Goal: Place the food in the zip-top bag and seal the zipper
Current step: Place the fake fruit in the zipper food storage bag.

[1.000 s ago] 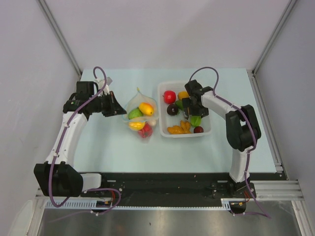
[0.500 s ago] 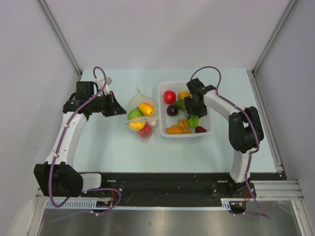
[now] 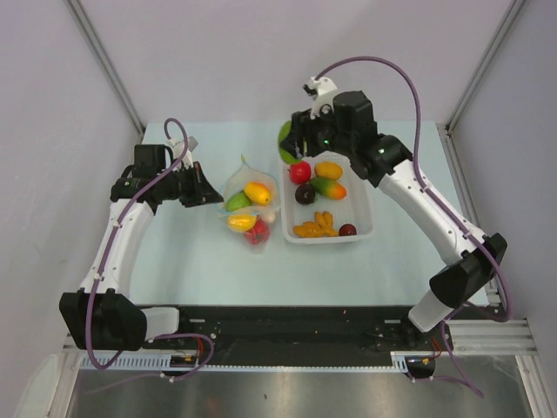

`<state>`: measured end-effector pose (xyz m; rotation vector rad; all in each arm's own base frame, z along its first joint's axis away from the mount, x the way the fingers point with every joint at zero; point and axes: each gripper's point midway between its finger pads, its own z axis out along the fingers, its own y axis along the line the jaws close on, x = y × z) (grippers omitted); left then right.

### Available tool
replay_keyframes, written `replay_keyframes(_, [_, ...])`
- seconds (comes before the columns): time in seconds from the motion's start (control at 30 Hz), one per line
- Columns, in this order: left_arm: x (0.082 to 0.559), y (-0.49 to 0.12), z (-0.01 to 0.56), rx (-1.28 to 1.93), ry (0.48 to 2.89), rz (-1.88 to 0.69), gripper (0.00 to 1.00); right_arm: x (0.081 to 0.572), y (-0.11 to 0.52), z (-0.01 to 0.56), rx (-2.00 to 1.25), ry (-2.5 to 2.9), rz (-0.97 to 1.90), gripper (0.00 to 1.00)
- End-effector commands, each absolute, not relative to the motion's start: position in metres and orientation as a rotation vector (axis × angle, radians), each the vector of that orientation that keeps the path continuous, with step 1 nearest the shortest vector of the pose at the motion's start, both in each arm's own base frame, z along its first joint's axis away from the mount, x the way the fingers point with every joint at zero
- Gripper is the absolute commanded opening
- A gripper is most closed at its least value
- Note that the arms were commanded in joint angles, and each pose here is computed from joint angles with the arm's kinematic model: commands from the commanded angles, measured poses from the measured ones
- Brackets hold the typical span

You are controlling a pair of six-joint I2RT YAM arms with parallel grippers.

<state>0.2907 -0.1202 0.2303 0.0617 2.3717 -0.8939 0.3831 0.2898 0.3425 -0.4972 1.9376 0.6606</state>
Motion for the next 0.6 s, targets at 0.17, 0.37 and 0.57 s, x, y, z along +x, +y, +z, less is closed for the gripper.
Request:
replay_keyframes(0.17, [0.288, -0.123, 0.25, 0.14, 2.31, -0.888, 0.0, 0.342, 0.411, 0.376, -0.825, 1.612, 0.749, 0.44])
replay_keyframes(0.37, [0.288, -0.123, 0.25, 0.14, 2.308, -0.885, 0.0, 0.336, 0.436, 0.323, -0.935, 1.618, 0.658, 0.68])
replay_keyframes(0.57, [0.29, -0.124, 0.254, 0.148, 2.302, -0.888, 0.0, 0.335, 0.424, 0.337, -0.927, 1.648, 0.616, 1.0])
